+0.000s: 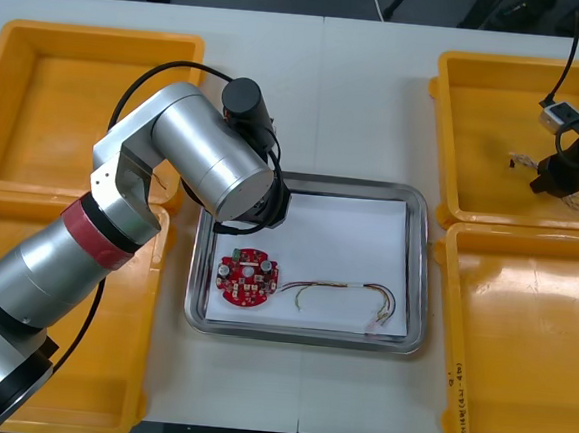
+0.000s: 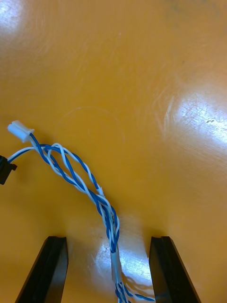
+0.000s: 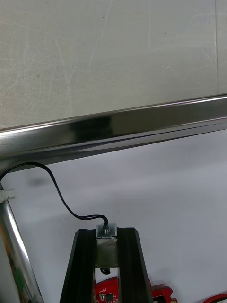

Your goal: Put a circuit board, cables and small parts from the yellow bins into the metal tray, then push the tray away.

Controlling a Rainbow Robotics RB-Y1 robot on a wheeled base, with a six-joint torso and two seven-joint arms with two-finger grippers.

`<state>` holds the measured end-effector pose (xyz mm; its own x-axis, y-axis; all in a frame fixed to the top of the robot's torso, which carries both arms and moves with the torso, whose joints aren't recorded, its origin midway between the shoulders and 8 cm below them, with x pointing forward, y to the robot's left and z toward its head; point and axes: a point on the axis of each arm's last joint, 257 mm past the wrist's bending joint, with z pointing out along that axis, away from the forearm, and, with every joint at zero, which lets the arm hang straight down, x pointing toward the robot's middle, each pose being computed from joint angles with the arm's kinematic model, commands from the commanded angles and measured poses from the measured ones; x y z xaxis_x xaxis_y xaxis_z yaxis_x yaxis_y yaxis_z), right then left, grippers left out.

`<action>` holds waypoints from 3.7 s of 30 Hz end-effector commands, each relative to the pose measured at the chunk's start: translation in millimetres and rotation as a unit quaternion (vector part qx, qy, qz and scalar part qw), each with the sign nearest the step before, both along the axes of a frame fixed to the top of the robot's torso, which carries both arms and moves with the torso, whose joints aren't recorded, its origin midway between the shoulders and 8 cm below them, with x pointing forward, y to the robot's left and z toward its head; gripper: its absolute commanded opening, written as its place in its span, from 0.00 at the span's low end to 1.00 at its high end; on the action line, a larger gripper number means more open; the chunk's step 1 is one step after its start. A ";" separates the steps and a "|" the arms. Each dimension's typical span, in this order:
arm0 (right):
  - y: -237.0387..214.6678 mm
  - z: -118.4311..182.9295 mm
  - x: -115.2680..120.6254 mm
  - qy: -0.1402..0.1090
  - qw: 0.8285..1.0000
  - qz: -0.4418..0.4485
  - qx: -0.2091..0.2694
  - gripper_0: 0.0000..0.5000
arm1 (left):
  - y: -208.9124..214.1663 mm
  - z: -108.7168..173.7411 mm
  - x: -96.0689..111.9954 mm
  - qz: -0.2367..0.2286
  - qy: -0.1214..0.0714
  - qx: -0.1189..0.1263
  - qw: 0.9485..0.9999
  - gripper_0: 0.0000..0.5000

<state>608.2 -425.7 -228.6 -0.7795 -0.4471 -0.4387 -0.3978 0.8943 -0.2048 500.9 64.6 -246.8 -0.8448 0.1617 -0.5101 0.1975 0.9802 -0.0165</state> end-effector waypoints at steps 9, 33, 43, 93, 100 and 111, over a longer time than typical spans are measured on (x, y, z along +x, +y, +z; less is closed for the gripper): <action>-18.9 -22.5 -13.7 0.001 1.000 0.007 -0.004 1.00 | 6.9 1.5 2.1 0.023 -0.006 -0.008 1.000 1.00; -13.9 5.9 3.5 -0.030 0.998 0.047 -0.029 0.00 | 34.7 73.5 -12.3 0.030 0.010 -0.008 0.999 1.00; -6.3 53.9 -2.9 -0.021 0.996 0.076 -0.029 0.00 | 78.2 120.9 -7.2 0.057 0.008 -0.005 0.998 1.00; 177.2 166.3 -122.6 -0.012 0.945 0.308 -0.112 0.00 | 223.8 147.0 20.9 0.086 0.003 0.004 0.996 1.00; 212.0 152.1 -131.8 -0.001 0.921 0.362 -0.144 0.00 | 227.0 129.4 26.4 0.086 -0.005 -0.002 0.996 1.00; 281.1 136.4 -133.9 0.000 0.903 0.403 -0.148 0.00 | 228.1 97.8 39.1 0.094 0.002 0.007 0.996 1.00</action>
